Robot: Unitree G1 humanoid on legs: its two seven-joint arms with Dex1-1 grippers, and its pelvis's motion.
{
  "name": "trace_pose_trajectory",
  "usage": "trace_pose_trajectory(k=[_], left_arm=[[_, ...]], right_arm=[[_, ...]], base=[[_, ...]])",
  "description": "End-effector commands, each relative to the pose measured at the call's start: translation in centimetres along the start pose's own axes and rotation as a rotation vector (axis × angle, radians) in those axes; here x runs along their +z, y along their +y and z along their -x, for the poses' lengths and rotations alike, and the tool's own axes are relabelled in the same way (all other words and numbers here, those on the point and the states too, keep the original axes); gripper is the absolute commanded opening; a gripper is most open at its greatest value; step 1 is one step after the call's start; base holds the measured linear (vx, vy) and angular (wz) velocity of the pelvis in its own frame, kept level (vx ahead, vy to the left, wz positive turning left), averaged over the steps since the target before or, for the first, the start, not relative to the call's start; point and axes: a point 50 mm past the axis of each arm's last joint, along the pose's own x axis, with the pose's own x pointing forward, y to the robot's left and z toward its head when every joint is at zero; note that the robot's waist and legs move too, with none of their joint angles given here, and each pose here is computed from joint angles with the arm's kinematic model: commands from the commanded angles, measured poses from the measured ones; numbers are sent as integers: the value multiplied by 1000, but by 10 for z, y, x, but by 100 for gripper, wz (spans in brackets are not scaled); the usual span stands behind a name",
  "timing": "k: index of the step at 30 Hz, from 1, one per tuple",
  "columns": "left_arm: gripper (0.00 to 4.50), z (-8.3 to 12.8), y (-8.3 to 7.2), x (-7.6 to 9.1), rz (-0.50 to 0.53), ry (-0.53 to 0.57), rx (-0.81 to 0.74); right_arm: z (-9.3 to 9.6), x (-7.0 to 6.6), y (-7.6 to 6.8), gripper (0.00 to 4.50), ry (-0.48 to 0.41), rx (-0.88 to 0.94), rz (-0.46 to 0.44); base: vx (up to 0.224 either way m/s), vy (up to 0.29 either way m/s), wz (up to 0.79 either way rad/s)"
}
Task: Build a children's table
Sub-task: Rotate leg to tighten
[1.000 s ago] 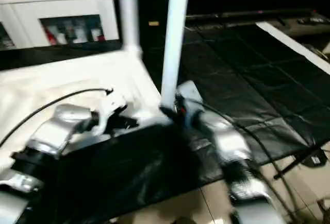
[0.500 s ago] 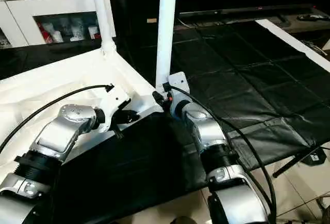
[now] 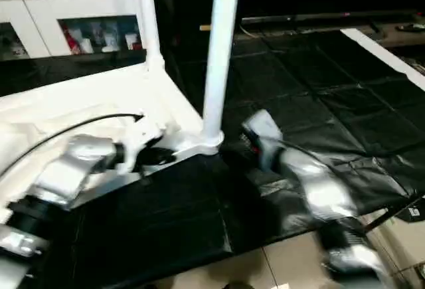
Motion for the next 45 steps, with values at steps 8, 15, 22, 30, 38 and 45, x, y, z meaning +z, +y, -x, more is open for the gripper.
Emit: trace_pose_trajectory(k=[8, 15, 22, 30, 38, 45], left_arm=[[0, 18, -3, -5, -181, 13, -239], [0, 23, -14, -6, -248, 25, -404], [0, 21, -21, -3, -303, 28, -478], [0, 18, -27, 2, -318, 6, -515], [0, 18, -28, 3, -320, 4, -526], [0, 18, -28, 3, -316, 2, -526]], right_arm=[[10, 7, 12, 447, -19, 177, 67], [1, 10, 25, 447, -34, 273, 110], [-4, 9, 39, 447, -47, 430, 61], [-6, 4, 41, 367, -35, 470, 38], [-6, 5, 44, 308, -42, 504, 20], [-5, 4, 46, 244, -40, 523, 10]], base=[[0, 0, 0], [0, 0, 0], [0, 0, 0], [0, 0, 0], [0, 0, 0], [0, 0, 0]])
